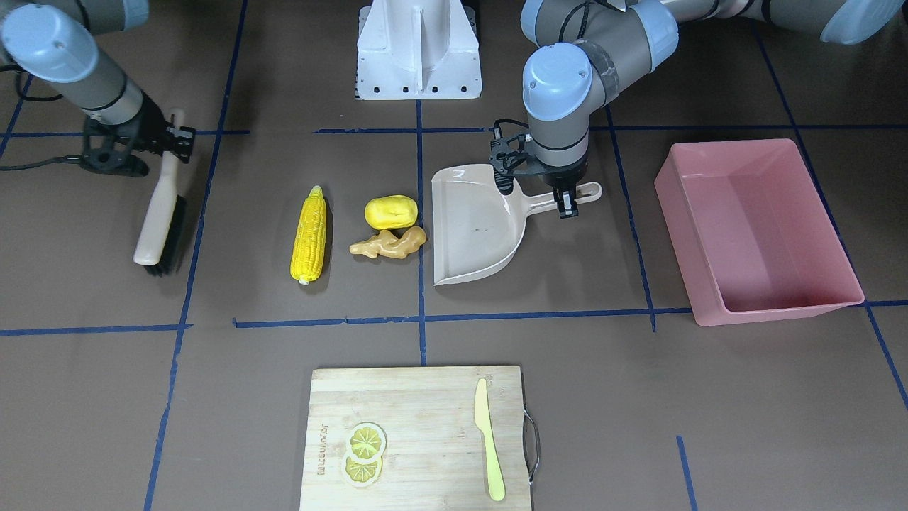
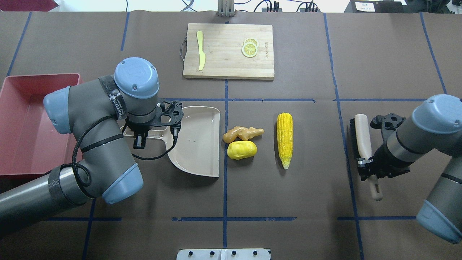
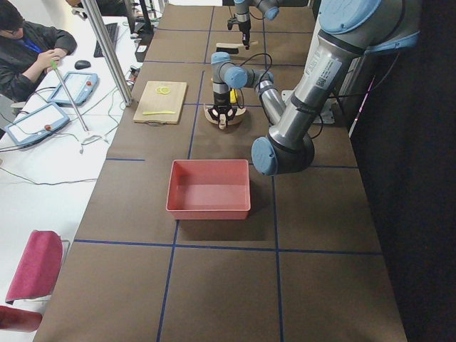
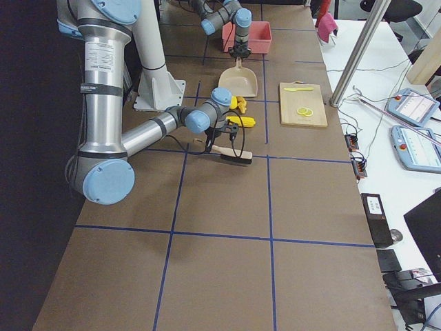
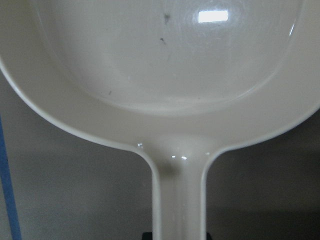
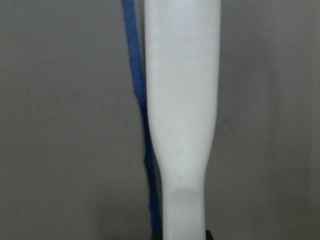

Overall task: Sweep and dump trash into bin
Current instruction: 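Move the held brush toward the corn, potato and ginger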

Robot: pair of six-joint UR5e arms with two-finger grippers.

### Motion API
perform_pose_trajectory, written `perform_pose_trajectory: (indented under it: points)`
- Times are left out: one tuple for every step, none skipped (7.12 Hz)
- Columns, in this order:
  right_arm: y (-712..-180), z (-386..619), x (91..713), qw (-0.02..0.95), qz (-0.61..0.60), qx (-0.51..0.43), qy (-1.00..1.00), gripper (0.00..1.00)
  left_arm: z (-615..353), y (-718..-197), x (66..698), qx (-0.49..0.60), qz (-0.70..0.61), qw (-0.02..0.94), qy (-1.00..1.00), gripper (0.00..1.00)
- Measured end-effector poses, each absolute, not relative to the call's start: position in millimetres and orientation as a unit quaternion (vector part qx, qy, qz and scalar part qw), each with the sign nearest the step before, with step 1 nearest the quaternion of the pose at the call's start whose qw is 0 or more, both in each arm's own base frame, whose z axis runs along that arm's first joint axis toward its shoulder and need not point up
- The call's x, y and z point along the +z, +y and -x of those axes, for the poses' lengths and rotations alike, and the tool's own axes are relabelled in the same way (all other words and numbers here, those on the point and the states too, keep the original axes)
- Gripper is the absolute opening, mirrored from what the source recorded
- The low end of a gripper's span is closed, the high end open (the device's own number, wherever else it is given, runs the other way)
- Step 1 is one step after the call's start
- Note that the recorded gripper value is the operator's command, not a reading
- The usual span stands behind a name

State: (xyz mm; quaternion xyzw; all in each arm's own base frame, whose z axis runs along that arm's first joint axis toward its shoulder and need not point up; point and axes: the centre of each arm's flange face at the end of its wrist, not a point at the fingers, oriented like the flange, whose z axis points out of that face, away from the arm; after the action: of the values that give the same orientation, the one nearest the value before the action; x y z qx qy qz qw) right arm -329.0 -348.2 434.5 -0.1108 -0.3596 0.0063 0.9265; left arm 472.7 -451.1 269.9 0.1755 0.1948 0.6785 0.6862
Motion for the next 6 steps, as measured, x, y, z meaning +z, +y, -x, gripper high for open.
perform_pose_trajectory:
  points:
    - [-347.1, 355.6, 408.9, 0.930, 0.111, -0.004, -0.350, 0.00, -473.8, -449.9, 270.0, 0.679, -0.175, 0.686, 0.195, 0.01]
    - [-347.4, 381.3, 382.0, 0.938, 0.102, -0.008, -0.330, 0.00, -474.4, -449.3, 270.4, 0.680, -0.174, 0.685, 0.195, 0.01]
    - [-345.2, 406.7, 356.1, 0.948, 0.088, -0.015, -0.304, 0.00, -475.6, -448.2, 271.1, 0.681, -0.173, 0.685, 0.195, 0.01]
    - [-340.6, 428.9, 337.9, 0.955, 0.080, -0.024, -0.284, 0.00, -477.6, -446.2, 271.3, 0.681, -0.173, 0.684, 0.195, 0.01]
    - [-337.8, 444.5, 331.1, 0.958, 0.077, -0.030, -0.274, 0.00, -479.2, -444.8, 271.4, 0.682, -0.172, 0.684, 0.195, 0.01]
    - [-338.3, 457.7, 329.4, 0.960, 0.077, -0.034, -0.267, 0.00, -480.2, -444.0, 270.8, 0.682, -0.172, 0.683, 0.196, 0.01]
